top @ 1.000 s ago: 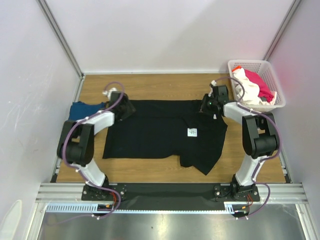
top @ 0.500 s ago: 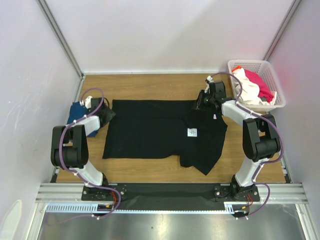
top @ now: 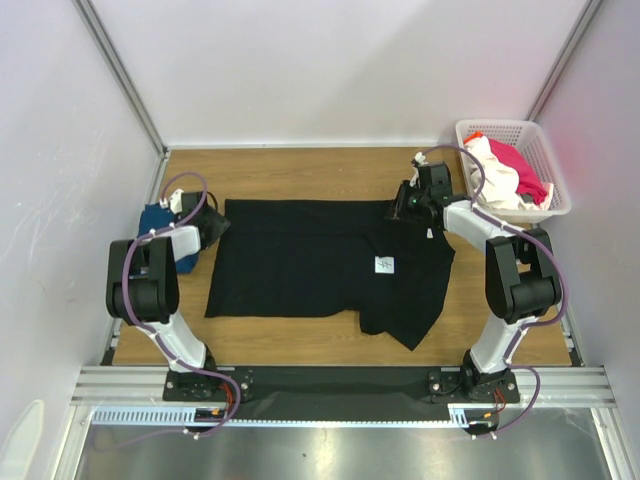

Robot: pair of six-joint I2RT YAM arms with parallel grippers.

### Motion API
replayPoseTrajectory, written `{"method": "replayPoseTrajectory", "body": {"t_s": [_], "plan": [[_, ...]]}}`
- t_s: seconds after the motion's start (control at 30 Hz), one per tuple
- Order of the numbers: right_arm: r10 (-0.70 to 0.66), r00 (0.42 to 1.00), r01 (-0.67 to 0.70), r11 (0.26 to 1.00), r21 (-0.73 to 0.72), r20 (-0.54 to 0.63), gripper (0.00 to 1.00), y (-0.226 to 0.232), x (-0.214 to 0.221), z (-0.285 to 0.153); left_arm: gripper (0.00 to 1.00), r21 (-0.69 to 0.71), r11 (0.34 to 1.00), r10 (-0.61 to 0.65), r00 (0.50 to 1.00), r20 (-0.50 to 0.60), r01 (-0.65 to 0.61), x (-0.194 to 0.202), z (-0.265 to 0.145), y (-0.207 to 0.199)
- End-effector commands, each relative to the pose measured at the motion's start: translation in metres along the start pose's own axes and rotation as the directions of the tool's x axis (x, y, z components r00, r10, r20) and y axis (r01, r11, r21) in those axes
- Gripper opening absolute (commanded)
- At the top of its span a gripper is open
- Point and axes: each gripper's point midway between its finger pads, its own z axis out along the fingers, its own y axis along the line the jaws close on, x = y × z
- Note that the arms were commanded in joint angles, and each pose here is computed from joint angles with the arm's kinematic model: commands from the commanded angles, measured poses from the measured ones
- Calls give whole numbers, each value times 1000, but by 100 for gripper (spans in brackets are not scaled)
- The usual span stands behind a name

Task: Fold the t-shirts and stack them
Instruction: Fold the tshirt

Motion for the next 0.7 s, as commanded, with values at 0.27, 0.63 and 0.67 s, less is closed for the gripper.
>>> {"method": "replayPoseTrajectory", "body": {"t_s": [0.27, 0.63, 0.67], "plan": [[-6, 1000, 5, 1000, 18, 23, 23, -2, -4, -8, 43, 45, 999, -18, 999, 26, 17, -19, 6, -18], [-1, 1000, 0, 1000, 31, 25, 23, -6, -2, -12, 10, 31, 999, -22, 1000, 22, 21, -18, 6, -14], [-3, 1000, 2, 999, 33, 26, 23, -6, -2, -13, 0, 26, 999, -25, 999, 27, 25, -19, 5, -13]]}}
